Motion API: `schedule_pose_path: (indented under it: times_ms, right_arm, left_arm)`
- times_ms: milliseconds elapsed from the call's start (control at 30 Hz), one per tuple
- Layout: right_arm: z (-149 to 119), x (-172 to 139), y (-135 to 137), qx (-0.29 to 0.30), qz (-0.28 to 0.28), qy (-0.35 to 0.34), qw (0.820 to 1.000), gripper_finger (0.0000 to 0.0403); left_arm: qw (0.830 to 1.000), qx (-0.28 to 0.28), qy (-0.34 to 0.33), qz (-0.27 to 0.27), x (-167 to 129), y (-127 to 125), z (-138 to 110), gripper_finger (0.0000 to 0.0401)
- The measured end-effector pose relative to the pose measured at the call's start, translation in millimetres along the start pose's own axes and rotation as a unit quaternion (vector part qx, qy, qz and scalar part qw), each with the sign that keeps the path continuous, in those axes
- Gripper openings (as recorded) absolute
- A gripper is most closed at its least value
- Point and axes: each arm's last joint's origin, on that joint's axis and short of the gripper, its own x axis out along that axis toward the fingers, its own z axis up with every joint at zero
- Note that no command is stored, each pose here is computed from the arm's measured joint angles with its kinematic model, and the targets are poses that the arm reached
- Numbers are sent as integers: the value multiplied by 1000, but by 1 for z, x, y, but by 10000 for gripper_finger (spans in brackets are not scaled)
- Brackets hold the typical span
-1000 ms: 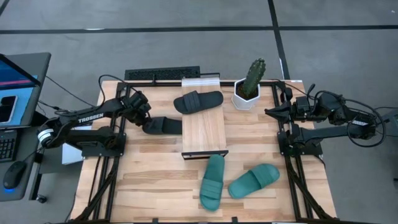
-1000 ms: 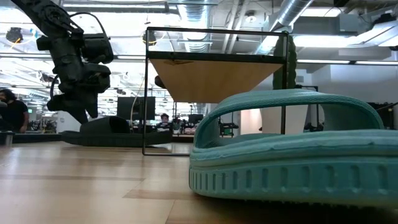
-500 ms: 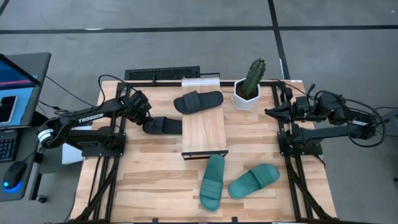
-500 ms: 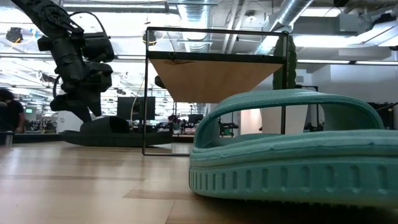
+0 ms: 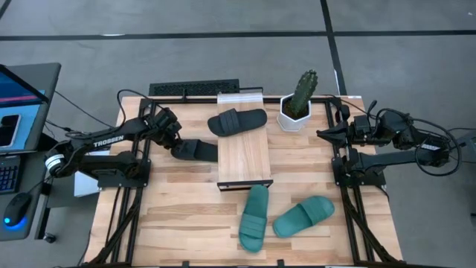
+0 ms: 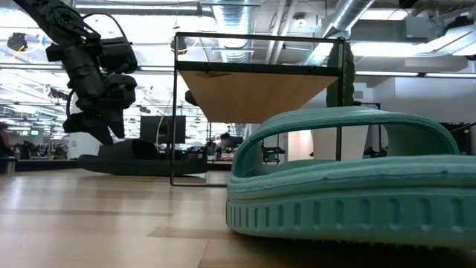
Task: Pick and place slides into the shelf
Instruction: Put the black slipper on the shelf
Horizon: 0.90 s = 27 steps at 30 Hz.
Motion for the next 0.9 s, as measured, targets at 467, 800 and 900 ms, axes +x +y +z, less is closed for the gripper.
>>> schedule_pose_path:
  times_ms: [467, 800, 900]
  right_arm:
    - [0, 0, 0, 0, 0, 0, 1000, 0]
    - [0, 0, 0, 0, 0, 0, 1000, 0]
    - [0, 0, 0, 0, 0, 0, 1000, 0]
  left_arm:
    - [999, -9, 33, 16, 19, 5, 5, 167]
    - [998, -14, 56, 4, 41, 8, 12, 167]
    - [998, -13, 63, 7, 45, 9, 12, 167]
